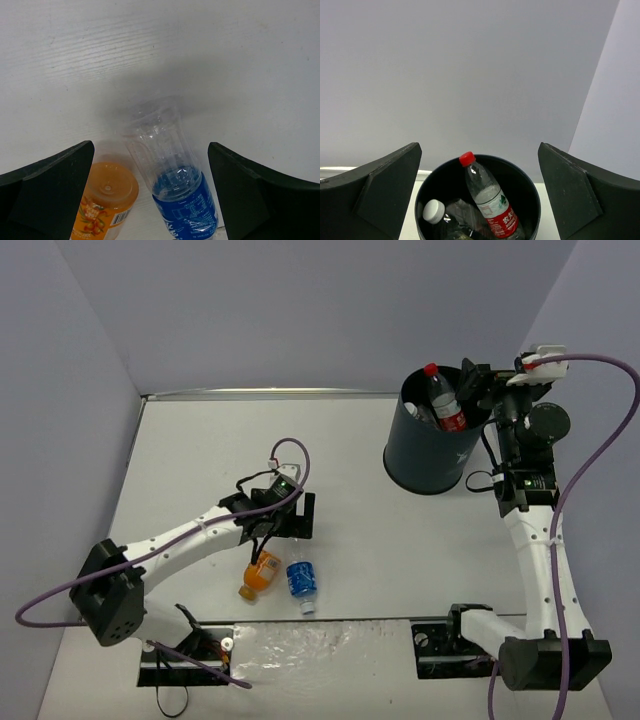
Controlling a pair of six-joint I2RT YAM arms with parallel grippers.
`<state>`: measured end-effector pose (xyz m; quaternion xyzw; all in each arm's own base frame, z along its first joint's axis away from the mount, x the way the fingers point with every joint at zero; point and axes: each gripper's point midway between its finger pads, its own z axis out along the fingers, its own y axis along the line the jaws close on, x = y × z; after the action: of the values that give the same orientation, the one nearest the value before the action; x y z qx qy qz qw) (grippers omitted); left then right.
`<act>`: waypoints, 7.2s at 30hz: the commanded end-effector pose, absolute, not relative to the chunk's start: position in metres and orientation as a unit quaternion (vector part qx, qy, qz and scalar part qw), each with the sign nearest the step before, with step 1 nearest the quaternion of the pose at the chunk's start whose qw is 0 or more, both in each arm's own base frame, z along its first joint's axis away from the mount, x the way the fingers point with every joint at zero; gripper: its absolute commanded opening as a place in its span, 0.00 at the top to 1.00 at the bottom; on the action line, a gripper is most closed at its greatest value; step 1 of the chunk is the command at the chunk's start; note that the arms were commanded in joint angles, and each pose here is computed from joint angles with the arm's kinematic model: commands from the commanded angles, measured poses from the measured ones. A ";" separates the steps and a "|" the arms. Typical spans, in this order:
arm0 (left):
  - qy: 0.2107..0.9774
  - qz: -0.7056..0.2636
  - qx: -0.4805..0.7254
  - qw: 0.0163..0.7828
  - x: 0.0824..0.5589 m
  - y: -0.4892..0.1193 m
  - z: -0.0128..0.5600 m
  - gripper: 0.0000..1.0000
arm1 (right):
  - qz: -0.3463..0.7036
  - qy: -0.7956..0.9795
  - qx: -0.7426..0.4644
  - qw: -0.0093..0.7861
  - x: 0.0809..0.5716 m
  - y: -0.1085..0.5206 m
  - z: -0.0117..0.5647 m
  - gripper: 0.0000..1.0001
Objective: Put the plastic bottles in the bin
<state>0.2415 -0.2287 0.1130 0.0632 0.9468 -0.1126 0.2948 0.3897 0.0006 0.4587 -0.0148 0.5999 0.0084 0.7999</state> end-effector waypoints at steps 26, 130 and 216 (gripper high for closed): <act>0.942 -0.158 0.049 0.294 0.285 -0.294 0.100 0.87 | 0.099 0.644 -0.011 0.758 0.341 0.054 0.448 0.00; 0.926 -0.110 0.170 0.318 0.210 -0.187 0.091 0.03 | 0.105 0.663 -0.244 0.700 0.495 0.034 0.399 0.00; 0.736 -0.180 -0.170 0.631 0.287 -0.094 0.347 0.03 | 0.034 0.730 0.009 0.683 0.473 0.054 0.386 0.66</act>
<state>0.2957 -0.1067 0.3629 -0.1702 0.7190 -0.2103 0.6402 0.4476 0.0724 0.3836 0.0114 0.7198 0.0758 0.6899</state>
